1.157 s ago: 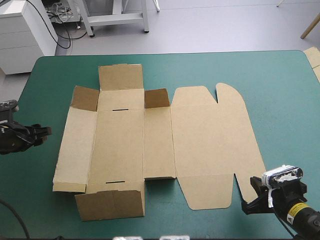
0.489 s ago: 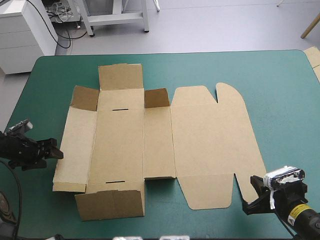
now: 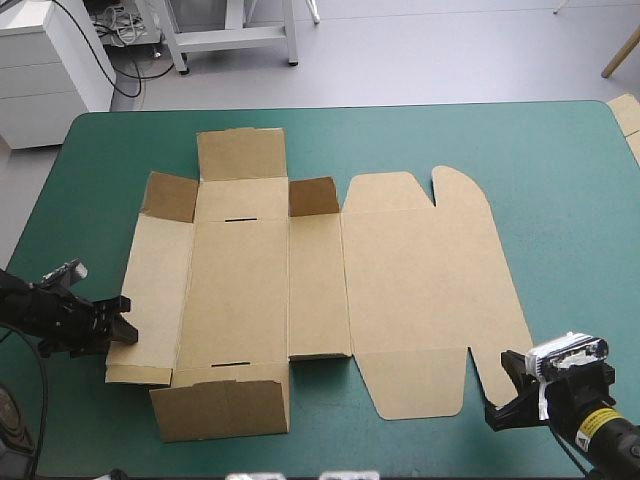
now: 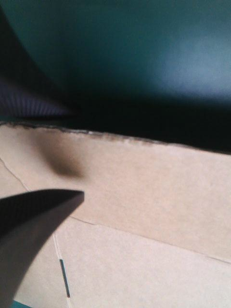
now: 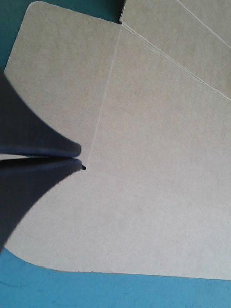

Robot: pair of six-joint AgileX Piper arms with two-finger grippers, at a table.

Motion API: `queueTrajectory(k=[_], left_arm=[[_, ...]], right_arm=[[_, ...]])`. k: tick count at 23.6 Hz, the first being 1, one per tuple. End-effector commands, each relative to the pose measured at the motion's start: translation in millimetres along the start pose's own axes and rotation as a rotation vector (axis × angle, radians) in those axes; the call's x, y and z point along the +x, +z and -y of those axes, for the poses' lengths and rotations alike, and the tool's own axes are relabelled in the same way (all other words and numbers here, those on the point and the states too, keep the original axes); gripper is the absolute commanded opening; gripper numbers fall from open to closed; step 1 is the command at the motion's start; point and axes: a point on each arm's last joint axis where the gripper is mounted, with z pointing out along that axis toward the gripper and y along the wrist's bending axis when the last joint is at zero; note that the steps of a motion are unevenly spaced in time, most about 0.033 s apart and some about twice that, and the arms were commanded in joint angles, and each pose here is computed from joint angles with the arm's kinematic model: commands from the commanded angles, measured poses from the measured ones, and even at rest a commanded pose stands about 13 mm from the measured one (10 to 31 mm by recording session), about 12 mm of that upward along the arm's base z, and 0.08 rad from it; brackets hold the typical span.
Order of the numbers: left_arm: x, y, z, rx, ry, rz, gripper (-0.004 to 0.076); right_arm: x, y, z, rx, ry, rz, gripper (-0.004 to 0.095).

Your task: Fold the box

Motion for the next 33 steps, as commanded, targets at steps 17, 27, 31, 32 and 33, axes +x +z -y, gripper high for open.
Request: queueTrajectory(k=[17, 27, 31, 32, 33], left_arm=[[6, -21, 63, -0.074, 0.243, -0.013, -0.0008], [-9, -40, 90, -0.073, 0.334, 0.070, 0.0235], [-9, -40, 90, -0.072, 0.307, 0.070, 0.0535], [-9, -41, 91, -0.072, 0.298, 0.075, 0.0578], [-11, -44, 92, -0.074, 0.300, 0.086, 0.0603]], right_arm=[[-13, -4, 1, 0.011, -0.041, 0.084, -0.0020], [-13, -4, 0, 0.004, -0.032, 0.081, -0.0020], [-13, -4, 0, 0.004, -0.032, 0.081, -0.0020], [-13, -4, 0, 0.004, -0.032, 0.081, -0.0020], [-13, -4, 0, 0.004, -0.032, 0.081, -0.0020]])
